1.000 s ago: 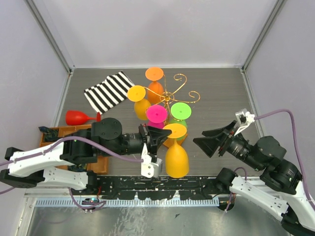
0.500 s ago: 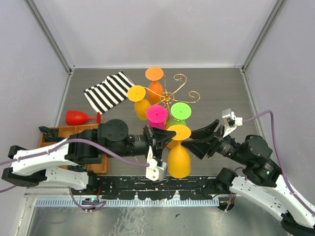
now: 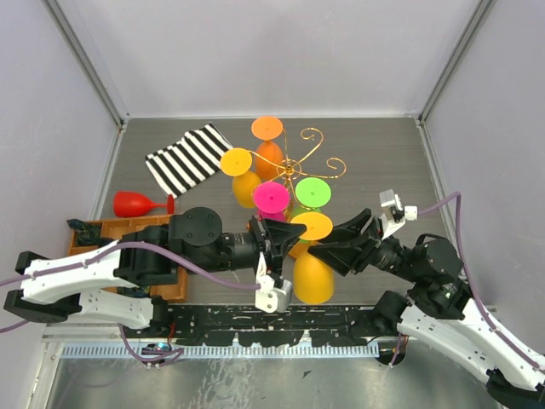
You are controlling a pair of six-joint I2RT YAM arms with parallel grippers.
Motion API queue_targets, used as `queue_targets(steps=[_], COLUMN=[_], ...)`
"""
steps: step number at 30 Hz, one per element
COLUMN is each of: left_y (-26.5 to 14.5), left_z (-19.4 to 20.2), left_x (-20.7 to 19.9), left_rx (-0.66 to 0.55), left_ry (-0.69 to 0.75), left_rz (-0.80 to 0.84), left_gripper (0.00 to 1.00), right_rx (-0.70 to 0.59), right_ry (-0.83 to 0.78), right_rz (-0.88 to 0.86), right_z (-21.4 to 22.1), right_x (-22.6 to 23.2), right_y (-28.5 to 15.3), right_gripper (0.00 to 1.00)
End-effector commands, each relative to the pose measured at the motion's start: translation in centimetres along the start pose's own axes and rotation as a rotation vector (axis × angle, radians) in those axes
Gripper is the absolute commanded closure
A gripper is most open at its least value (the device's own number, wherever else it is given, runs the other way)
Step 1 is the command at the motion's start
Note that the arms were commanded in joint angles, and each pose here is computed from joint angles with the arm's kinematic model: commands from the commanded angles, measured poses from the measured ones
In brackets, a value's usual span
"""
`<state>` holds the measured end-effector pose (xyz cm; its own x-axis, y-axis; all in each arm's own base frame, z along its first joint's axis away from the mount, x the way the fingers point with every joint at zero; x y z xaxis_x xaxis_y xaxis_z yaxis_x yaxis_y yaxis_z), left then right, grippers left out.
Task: Place the wine glass upside down on the wine glass rack
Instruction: Adjust the wine glass.
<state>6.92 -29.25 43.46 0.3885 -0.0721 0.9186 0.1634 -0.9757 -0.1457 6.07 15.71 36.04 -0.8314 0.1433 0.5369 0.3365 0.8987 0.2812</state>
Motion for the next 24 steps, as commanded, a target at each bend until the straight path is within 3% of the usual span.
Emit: queue_targets(steps=[1,8,14,19,24], left_y=[-0.15,0.08,0.38,0.56,0.59], left_z=[-0.66,-0.4,-0.44,-0.44,-0.46], left_x=[1.81,1.6,1.32,1.25,1.19], left_rx=[-0.013,0.019,0.028,0.034,0.042], left_ry=[0.002,0.006,0.015,0.02,0.019], left_rz=[-0.089,-0.096,-0.091,-0.092,-0.097], left_gripper=[1.0,1.0,1.0,1.0,1.0], right_rx=[-0.039,-0.075,-0.069,-0.088,-0.11], right_ry=[0.017,0.017,0.028,0.033,0.039], right_rz=[-0.064,-0.085,-0.075,-0.095,-0.091], right_z=[-0.29,-0.7,-0.51,-0.54,-0.58], right_x=[0.47,0.81,0.48,0.5,0.42], right_y=[0.61,0.48,0.86,1.02,0.86], right_gripper=[0.53,0.58,0.46,0.57,0.61])
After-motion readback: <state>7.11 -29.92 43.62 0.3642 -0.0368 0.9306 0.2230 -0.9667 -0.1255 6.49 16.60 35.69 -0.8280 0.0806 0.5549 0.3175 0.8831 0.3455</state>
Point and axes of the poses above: each gripper's point midway between its finger pads, its own y axis out along the fingers, its own x axis along the line the jaws close on, z = x × y, the point moved 7 cm from there along -y, back along the fingers, and after that the axes turned 7 degrees about y, right-handed, at the moved point
